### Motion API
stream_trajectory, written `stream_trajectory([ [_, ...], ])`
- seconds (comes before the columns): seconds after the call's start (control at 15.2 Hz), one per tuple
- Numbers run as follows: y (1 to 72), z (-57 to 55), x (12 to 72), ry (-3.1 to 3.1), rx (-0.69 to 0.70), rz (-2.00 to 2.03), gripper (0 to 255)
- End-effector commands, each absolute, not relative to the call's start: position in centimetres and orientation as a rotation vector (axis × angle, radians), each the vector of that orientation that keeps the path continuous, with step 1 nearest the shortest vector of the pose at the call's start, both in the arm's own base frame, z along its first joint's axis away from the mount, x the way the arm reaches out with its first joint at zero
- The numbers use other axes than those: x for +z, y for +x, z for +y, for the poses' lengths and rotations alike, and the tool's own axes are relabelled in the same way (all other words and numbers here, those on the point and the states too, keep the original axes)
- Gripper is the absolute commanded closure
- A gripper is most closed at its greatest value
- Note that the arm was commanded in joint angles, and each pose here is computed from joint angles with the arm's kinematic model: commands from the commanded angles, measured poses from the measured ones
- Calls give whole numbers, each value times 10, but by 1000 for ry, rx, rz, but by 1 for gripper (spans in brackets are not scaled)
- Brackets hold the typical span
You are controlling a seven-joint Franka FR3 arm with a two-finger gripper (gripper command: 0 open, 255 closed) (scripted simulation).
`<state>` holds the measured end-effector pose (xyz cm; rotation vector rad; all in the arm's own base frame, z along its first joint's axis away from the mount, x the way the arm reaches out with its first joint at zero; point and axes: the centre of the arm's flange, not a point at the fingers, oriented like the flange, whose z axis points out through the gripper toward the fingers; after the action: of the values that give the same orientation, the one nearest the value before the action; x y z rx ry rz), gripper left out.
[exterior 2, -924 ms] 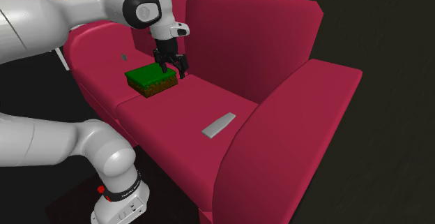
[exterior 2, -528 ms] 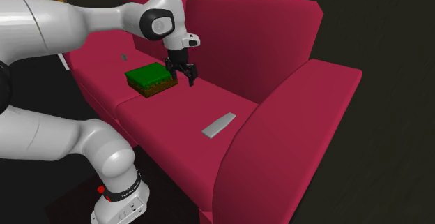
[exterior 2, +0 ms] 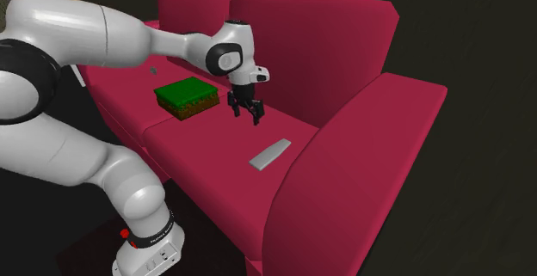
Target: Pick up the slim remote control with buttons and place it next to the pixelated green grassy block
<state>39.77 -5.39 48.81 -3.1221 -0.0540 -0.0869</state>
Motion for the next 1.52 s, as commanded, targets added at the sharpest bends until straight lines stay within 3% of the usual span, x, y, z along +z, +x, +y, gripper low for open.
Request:
stream_trajectory([
  [0.0, 410, -65, 469, -3128, -75, -25, 0],
  [0.66, 465, -128, 367, -3148, -7, 116, 0],
  [1.45, 465, -128, 327, -3148, -7, 116, 0],
])
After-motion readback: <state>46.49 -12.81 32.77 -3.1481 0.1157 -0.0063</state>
